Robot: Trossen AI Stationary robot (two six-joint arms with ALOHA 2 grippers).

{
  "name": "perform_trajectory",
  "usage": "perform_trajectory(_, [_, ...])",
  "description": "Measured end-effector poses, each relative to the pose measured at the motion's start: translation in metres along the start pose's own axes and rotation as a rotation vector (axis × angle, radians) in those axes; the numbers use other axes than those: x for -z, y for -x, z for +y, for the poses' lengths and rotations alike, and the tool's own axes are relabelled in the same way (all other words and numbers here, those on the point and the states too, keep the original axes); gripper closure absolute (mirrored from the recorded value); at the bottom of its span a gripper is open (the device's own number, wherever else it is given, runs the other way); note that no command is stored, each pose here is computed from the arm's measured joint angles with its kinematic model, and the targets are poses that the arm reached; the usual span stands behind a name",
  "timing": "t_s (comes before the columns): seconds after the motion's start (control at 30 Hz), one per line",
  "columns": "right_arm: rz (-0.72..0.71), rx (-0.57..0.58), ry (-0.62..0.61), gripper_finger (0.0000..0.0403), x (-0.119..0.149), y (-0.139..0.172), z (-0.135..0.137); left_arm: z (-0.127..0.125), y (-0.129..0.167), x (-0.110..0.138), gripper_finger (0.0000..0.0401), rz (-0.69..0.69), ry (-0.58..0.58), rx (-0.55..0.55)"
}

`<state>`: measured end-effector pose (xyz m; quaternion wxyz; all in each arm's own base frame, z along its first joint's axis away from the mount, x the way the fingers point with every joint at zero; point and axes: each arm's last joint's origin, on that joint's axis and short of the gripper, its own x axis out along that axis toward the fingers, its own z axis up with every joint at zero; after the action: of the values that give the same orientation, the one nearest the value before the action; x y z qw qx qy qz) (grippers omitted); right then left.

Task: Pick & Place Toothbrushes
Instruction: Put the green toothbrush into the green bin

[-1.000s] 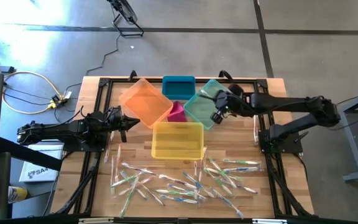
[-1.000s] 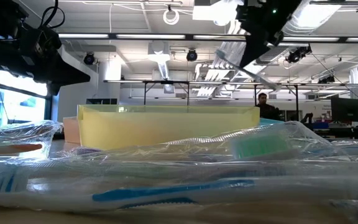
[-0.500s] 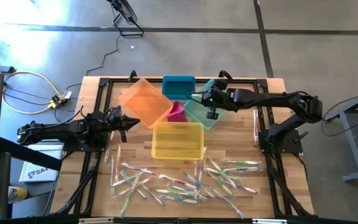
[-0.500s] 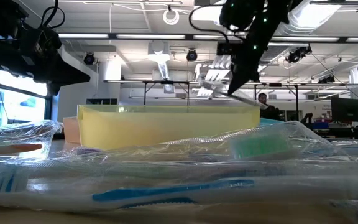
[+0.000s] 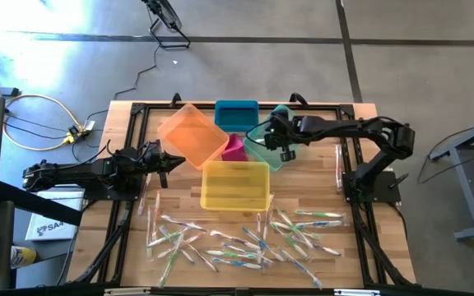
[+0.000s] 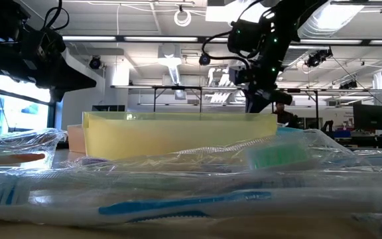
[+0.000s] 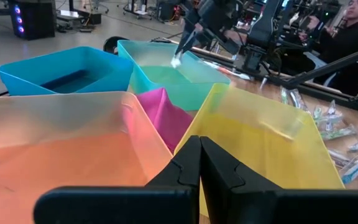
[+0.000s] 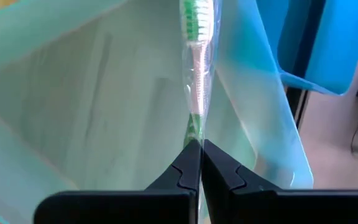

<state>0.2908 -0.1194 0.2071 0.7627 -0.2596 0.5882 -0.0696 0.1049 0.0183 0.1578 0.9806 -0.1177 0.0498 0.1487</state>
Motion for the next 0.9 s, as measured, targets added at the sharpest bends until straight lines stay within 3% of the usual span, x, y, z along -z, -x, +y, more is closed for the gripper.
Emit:
perform_trajectory(0.4, [-0.016, -0.066, -0.046, 0.04, 0.017, -0.009, -0.011, 0.0, 0.0, 0.0, 0.0401, 0.0, 0.0, 0.0])
perform_trajectory(0.9, [-0.04, -0.092, -0.107, 0.04, 0.026, -0.022, 0.001, 0.0, 0.0, 0.0, 0.0401, 0.0, 0.0, 0.0])
